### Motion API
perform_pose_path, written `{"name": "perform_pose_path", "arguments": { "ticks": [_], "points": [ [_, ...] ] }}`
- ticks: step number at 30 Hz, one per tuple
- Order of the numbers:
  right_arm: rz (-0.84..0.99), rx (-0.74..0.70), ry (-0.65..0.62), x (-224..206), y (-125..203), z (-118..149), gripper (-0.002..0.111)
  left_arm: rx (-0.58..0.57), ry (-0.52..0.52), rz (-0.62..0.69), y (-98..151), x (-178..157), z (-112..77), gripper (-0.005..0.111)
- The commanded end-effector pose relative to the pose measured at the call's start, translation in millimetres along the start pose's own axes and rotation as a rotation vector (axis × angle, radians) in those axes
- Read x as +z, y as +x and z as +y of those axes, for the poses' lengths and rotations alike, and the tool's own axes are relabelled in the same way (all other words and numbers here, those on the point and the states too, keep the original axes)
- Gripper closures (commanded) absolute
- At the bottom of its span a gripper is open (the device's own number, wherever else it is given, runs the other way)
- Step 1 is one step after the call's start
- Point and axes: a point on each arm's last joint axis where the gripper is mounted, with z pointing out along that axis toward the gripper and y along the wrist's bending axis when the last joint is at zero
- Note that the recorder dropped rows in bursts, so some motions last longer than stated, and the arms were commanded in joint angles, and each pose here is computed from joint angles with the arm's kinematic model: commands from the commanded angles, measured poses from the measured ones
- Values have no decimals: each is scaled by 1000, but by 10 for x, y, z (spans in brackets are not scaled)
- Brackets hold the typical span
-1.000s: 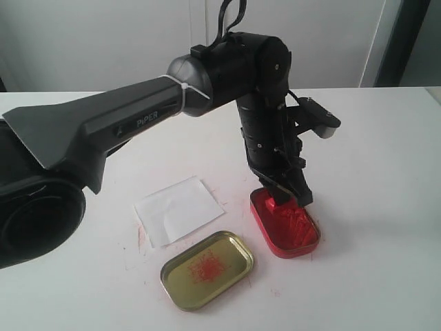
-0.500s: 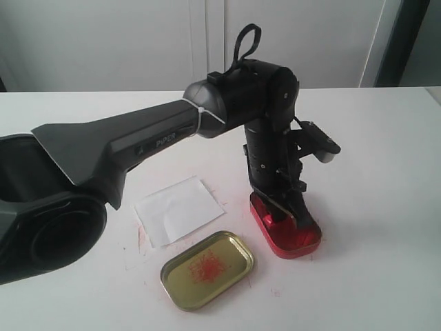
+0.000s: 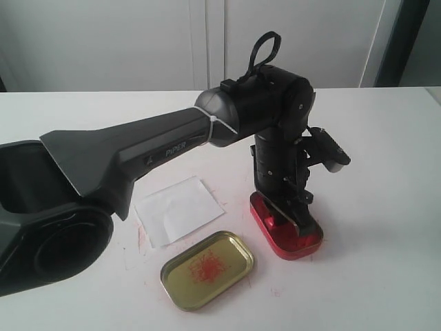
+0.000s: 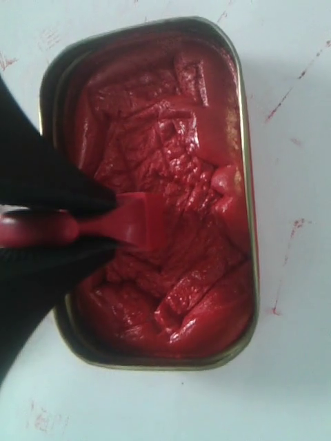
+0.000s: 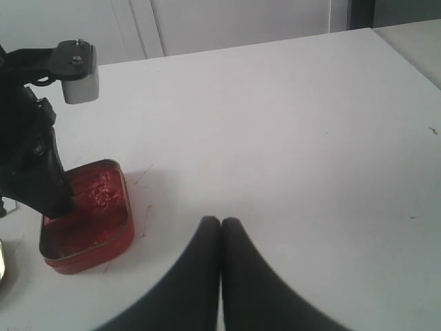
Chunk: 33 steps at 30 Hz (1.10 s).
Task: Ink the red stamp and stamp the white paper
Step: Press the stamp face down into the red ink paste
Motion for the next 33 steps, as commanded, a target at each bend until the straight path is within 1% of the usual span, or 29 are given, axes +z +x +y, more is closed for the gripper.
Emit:
{"name": "perform_pose_path", "arguments": {
  "ticks": [1, 5, 14, 17, 26, 33],
  "points": [
    [-11, -11, -8, 3, 3, 3, 108, 7, 4, 13, -11, -78, -28, 107],
    [-11, -11, -8, 3, 3, 3, 108, 11, -8, -15, -46, -144, -18, 107],
    [-11, -11, -8, 3, 3, 3, 108, 33, -2, -20, -50, -139, -24, 107],
    [-11, -11, -8, 3, 3, 3, 108, 38, 5, -5, -44, -66, -22, 107],
    [-11, -11, -8, 3, 3, 3, 108, 49, 39, 65, -3, 291, -21, 107],
    [-11, -11, -8, 3, 3, 3, 108, 46, 57, 90, 17, 432, -27, 107]
  ]
}}
